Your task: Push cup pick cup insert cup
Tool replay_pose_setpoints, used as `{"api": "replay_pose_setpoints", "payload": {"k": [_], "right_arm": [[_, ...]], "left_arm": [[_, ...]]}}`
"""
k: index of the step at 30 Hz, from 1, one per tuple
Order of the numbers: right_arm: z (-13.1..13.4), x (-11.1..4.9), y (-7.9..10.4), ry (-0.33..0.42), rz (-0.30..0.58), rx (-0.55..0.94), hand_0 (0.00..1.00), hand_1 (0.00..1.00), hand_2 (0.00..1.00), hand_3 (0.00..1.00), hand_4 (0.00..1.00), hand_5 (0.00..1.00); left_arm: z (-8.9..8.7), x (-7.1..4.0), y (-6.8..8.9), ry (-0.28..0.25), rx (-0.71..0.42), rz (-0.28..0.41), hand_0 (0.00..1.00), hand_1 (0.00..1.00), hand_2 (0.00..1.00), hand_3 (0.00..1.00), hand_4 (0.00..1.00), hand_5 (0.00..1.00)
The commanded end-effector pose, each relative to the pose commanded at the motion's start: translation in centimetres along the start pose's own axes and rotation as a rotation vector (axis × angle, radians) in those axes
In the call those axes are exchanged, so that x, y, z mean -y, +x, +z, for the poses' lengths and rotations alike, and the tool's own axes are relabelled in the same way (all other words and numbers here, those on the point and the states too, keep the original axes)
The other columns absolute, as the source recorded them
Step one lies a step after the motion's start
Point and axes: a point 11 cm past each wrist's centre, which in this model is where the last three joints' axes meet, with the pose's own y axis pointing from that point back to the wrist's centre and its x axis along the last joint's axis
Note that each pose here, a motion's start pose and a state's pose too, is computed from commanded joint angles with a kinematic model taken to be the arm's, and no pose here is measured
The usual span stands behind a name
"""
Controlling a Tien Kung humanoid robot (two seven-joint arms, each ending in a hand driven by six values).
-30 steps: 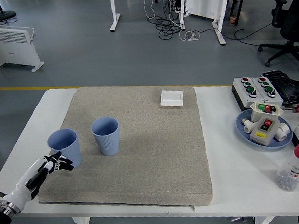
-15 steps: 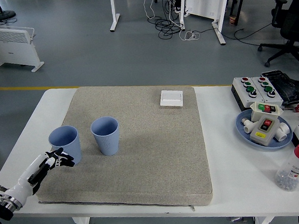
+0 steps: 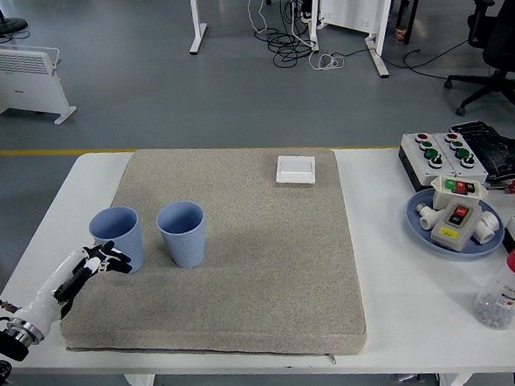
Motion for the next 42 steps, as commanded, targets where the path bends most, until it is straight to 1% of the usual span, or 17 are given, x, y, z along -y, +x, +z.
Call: {"api": "replay_pose_setpoints", "payload": {"k": [7, 8, 9, 20, 30, 36, 42], "right_arm": [[-0.1, 0.0, -0.1, 0.002, -0.002, -0.003, 0.726, 0.651, 0.660, 0.581, 0.127, 0.485], [-0.1, 0.0, -0.1, 0.002, -0.002, -0.003, 0.726, 0.650, 0.661, 0.581, 0.125, 0.484], [-0.2, 0.0, -0.1, 0.003, -0.002, -0.004, 0.726, 0.650, 0.661, 0.581, 0.125, 0.484], [-0.4, -0.1, -0.4, 0.006, -0.007, -0.010, 0.725, 0.650, 0.660, 0.581, 0.125, 0.483], [-0.5, -0.1, -0.4, 0.007, -0.006, -0.014, 0.726, 0.650, 0.659, 0.582, 0.126, 0.481], [-0.7, -0.1, -0.5, 0.009, -0.007, -0.023, 0.725, 0.650, 0.659, 0.582, 0.126, 0.483], [-0.7, -0.1, -0.5, 0.011, -0.009, -0.022, 0.726, 0.650, 0.659, 0.582, 0.126, 0.481]], "left_arm": [[0.2, 0.8, 0.1, 0.002, 0.003, -0.010, 0.691, 0.545, 0.504, 0.498, 0.622, 0.998], [0.2, 0.8, 0.1, 0.002, 0.003, -0.010, 0.691, 0.544, 0.503, 0.497, 0.595, 0.998], [0.3, 1.1, 0.1, 0.002, 0.002, -0.010, 0.691, 0.544, 0.503, 0.497, 0.595, 0.998], [0.3, 2.4, 0.3, 0.011, -0.003, -0.008, 0.696, 0.544, 0.502, 0.494, 0.580, 0.998], [-0.1, 2.6, 0.7, 0.026, -0.009, 0.004, 0.702, 0.544, 0.502, 0.493, 0.577, 0.998], [-0.1, 3.0, 1.0, 0.030, -0.027, 0.015, 0.704, 0.544, 0.502, 0.492, 0.574, 0.998], [0.0, 3.4, 0.8, 0.034, -0.027, -0.001, 0.710, 0.548, 0.506, 0.492, 0.573, 0.998]]}}
